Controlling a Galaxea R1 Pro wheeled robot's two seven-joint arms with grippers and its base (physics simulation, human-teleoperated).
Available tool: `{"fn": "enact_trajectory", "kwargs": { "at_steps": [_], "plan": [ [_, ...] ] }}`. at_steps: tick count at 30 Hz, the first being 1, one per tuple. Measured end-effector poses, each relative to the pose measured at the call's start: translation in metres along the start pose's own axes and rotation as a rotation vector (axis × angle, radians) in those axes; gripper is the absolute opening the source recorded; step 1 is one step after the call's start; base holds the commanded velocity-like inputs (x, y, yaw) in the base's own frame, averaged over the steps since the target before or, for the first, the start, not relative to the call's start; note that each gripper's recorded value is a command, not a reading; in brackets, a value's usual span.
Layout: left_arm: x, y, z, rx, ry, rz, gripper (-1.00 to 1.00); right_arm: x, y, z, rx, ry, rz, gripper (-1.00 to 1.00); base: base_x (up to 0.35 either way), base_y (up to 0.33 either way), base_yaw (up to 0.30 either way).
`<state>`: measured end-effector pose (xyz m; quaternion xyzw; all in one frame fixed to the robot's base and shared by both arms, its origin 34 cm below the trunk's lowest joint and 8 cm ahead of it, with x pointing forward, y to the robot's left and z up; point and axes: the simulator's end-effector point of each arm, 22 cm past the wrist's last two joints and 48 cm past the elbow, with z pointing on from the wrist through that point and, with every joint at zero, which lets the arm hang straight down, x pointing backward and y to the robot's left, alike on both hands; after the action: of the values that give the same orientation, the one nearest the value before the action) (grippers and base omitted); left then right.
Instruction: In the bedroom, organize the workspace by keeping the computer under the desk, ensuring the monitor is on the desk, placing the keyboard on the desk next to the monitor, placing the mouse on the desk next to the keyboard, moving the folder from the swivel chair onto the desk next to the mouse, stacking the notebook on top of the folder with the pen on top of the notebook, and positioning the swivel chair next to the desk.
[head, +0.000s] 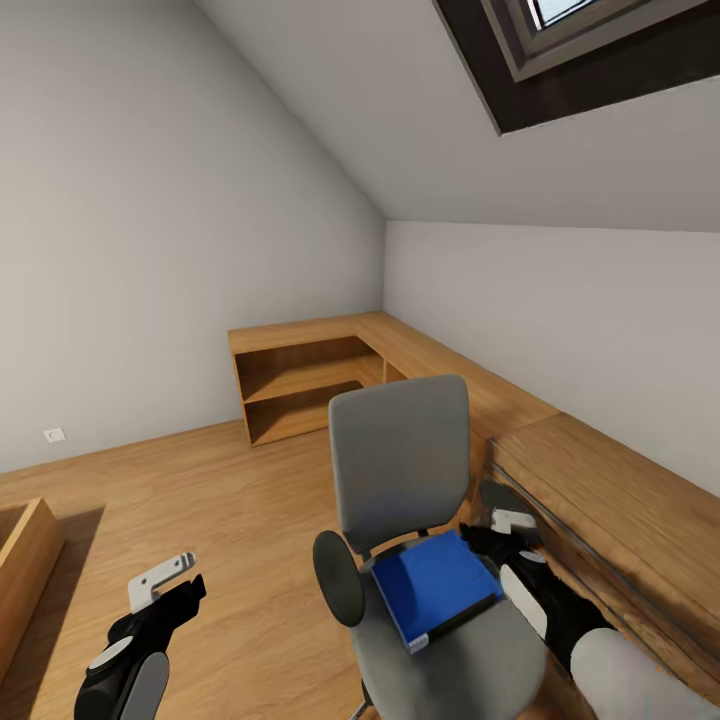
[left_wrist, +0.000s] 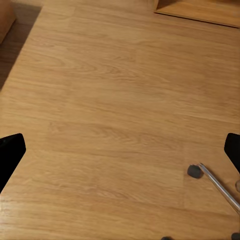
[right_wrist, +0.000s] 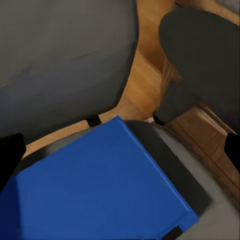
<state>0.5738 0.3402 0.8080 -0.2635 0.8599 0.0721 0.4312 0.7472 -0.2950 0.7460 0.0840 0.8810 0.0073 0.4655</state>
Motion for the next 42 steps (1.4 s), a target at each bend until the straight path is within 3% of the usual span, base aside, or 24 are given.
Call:
{"fn": "enact_trajectory", "kwargs": {
  "at_steps": [5,7,11,16,19,23,28,38,42],
  "plan": [
    [0.001,-0.002,0.0,0.004,0.002,0.001,1.0,-0.013,0.001,0.013,-0.065,0.0,0.009,1.0,0.0,0.0,0.0],
    [0.003,-0.005,0.0,0.009,0.003,0.004,1.0,-0.011,0.004,0.014,-0.095,0.001,0.036,1.0,0.0,0.0,0.0],
    [0.008,-0.004,0.004,0.01,0.002,0.005,1.0,-0.002,0.011,0.018,-0.115,0.007,0.055,1.0,0.0,0.0,0.0],
    [0.014,-0.003,0.009,0.009,0.002,0.005,1.0,0.006,0.003,0.023,-0.095,0.01,0.079,1.0,0.0,0.0,0.0],
    [0.018,-0.002,0.012,0.009,0.002,0.004,1.0,0.009,-0.011,0.026,-0.044,0.01,0.105,1.0,0.0,0.0,0.0],
    [0.023,-0.001,0.016,0.008,0.001,0.004,1.0,0.013,-0.034,0.03,0.028,0.004,0.176,1.0,0.0,0.0,0.0],
    [0.029,0.001,0.021,0.006,0.0,0.002,1.0,0.021,-0.045,0.034,0.057,0.002,0.231,1.0,0.0,0.0,0.0],
    [0.043,0.003,0.031,0.006,-0.001,0.001,1.0,0.032,-0.037,0.043,0.006,-0.006,0.229,1.0,0.0,0.0,0.0],
    [0.049,0.004,0.035,0.007,-0.001,0.001,1.0,0.031,-0.039,0.047,0.007,-0.039,0.228,1.0,0.0,0.0,0.0]
  ]
}}
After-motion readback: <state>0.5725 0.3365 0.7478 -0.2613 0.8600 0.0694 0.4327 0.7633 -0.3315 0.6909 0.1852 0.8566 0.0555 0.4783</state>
